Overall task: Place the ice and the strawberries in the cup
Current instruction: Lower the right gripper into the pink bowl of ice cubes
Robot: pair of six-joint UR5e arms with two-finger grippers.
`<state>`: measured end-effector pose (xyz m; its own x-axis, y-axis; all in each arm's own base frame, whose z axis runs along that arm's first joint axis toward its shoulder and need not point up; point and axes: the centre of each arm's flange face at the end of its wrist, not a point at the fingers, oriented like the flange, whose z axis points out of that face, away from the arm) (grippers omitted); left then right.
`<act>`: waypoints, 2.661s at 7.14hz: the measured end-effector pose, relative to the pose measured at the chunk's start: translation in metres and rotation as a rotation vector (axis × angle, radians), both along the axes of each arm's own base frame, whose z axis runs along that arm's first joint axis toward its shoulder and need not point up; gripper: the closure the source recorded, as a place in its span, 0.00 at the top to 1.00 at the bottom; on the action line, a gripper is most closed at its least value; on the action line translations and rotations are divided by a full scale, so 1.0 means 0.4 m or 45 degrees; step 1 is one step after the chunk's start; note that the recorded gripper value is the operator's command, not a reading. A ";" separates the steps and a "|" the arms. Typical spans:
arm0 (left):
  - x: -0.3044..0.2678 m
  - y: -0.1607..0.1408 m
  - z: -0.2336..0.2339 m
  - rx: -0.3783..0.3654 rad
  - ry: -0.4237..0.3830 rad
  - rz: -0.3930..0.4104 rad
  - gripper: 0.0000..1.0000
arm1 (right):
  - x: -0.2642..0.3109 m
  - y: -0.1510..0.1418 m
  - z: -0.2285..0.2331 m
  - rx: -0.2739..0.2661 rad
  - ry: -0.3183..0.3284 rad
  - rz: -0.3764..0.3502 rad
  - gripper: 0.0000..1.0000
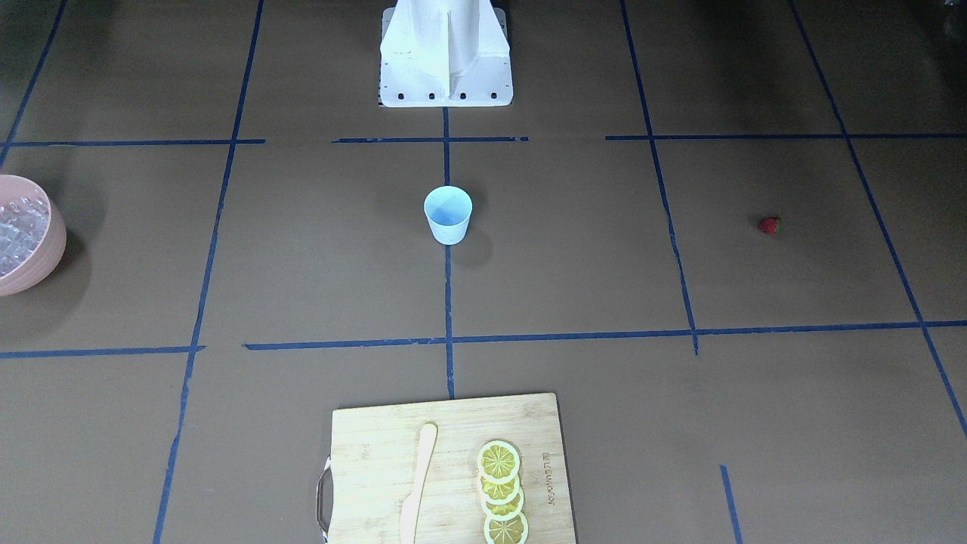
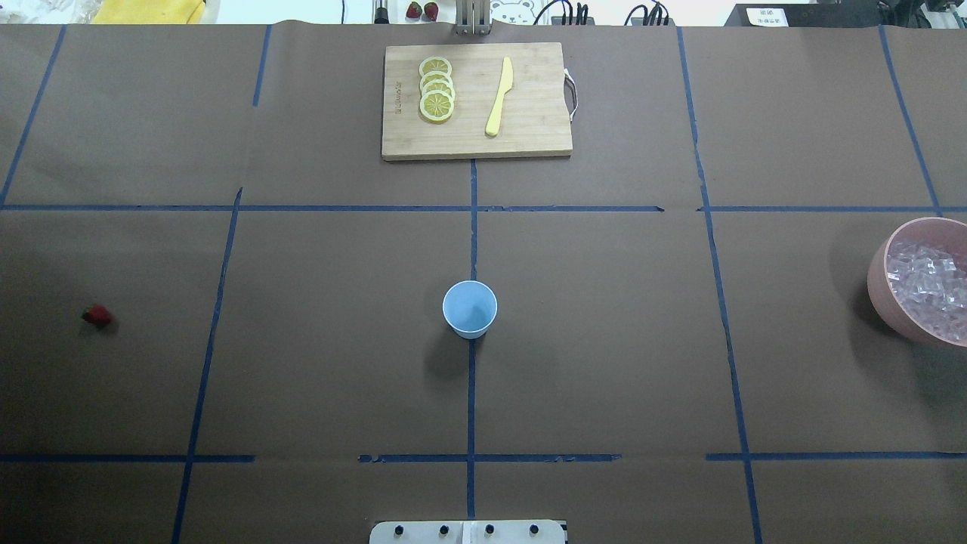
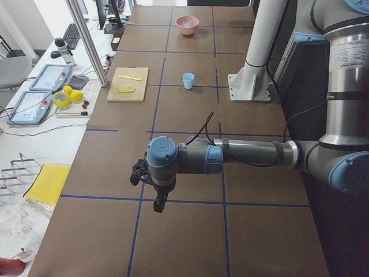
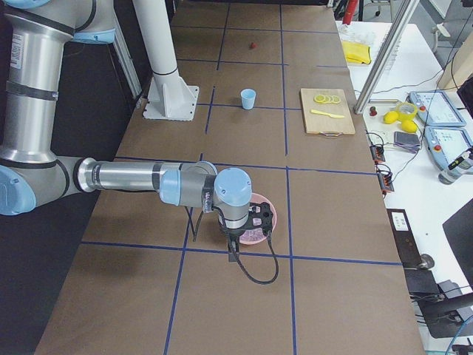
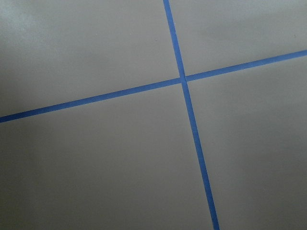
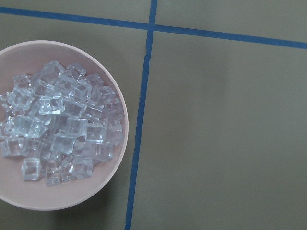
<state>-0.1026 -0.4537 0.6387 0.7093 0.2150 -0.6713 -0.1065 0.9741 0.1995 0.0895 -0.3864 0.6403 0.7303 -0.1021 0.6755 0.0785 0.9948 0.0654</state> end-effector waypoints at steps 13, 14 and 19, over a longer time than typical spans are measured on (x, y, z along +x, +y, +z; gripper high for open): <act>0.032 0.025 0.033 -0.034 0.004 0.035 1.00 | -0.324 -0.101 -0.036 0.224 -0.075 0.051 0.97; 0.032 0.030 0.035 -0.036 0.004 0.035 1.00 | -0.353 -0.111 -0.019 0.231 -0.075 0.036 0.96; 0.033 0.033 0.037 -0.040 0.005 0.035 1.00 | -0.438 -0.158 -0.037 0.225 -0.085 0.022 0.91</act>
<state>-0.0895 -0.4404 0.6535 0.7008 0.2131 -0.6808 -0.1327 0.9766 0.1691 -0.0857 -0.4495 0.6255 0.6873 -0.2114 0.6949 0.0514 0.9685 0.2437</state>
